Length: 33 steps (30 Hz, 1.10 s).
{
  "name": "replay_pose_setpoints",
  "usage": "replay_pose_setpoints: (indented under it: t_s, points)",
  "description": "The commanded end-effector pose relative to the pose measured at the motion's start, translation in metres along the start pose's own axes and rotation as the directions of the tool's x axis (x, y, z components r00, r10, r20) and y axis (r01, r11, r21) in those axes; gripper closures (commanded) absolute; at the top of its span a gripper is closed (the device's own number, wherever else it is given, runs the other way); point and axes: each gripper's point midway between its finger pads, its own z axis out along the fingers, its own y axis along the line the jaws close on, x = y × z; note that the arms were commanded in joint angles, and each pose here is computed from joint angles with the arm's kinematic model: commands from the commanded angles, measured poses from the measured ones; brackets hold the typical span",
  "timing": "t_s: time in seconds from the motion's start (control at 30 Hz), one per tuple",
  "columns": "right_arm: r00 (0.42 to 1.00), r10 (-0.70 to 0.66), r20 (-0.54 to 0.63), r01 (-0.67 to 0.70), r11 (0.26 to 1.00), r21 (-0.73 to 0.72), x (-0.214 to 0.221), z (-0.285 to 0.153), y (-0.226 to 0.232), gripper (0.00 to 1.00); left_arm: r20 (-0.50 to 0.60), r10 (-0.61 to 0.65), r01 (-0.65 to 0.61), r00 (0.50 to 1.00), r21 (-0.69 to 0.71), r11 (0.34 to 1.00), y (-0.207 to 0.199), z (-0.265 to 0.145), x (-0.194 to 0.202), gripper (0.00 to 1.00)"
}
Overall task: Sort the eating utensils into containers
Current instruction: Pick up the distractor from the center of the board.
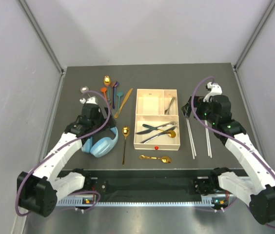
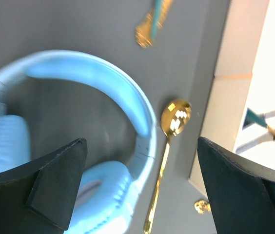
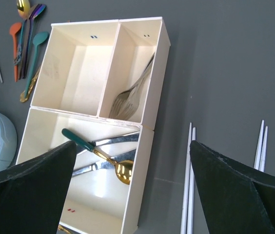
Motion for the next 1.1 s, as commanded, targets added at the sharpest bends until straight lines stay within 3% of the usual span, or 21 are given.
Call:
replay_pose_setpoints:
  t_s: [0.0,0.2,0.57,0.67,0.73,0.8,0.9,0.93,1.07]
  points:
    - [0.998,-0.002,0.061,0.006,0.998,-0.063,-0.016,0.0,0.017,0.0,-0.047,0.041,-0.042,0.998,-0.004,0.999,-0.011,0.005,0.019,0.01]
    - [0.998,-0.002,0.065,0.005,0.998,-0.057,-0.014,-0.002,0.014,0.0,-0.103,0.032,-0.045,0.994,-0.132,0.99,0.007,0.028,0.052,0.01]
    - [0.997,-0.004,0.083,0.007,1.0,-0.024,-0.01,-0.006,0.006,0.0,-0.173,0.071,-0.108,0.982,-0.215,0.971,0.027,0.055,0.086,0.06]
    - [0.997,-0.002,0.079,0.004,1.0,-0.026,-0.009,-0.005,0.006,0.0,-0.173,0.081,-0.117,0.982,-0.207,0.971,0.023,0.055,0.09,0.18]
    - [0.997,0.001,0.076,0.001,1.0,-0.025,-0.007,-0.005,0.005,0.0,-0.165,0.085,-0.118,0.983,-0.199,0.973,0.02,0.055,0.089,0.38]
    - [0.997,0.002,0.077,0.0,1.0,-0.027,-0.007,-0.005,0.006,0.0,-0.159,0.091,-0.121,0.983,-0.19,0.974,0.018,0.055,0.087,0.5]
    - [0.997,0.001,0.076,0.001,1.0,-0.027,-0.007,-0.005,0.006,0.0,-0.152,0.098,-0.125,0.984,-0.18,0.976,0.013,0.053,0.082,0.8]
    - [0.997,0.0,0.077,0.002,1.0,-0.027,-0.008,-0.005,0.006,0.0,-0.155,0.101,-0.131,0.983,-0.196,0.972,0.016,0.05,0.081,0.99]
    - [0.997,-0.001,0.073,0.003,1.0,-0.027,-0.009,-0.004,0.007,0.0,-0.114,0.102,-0.122,0.988,-0.182,0.976,0.008,0.037,0.065,1.0]
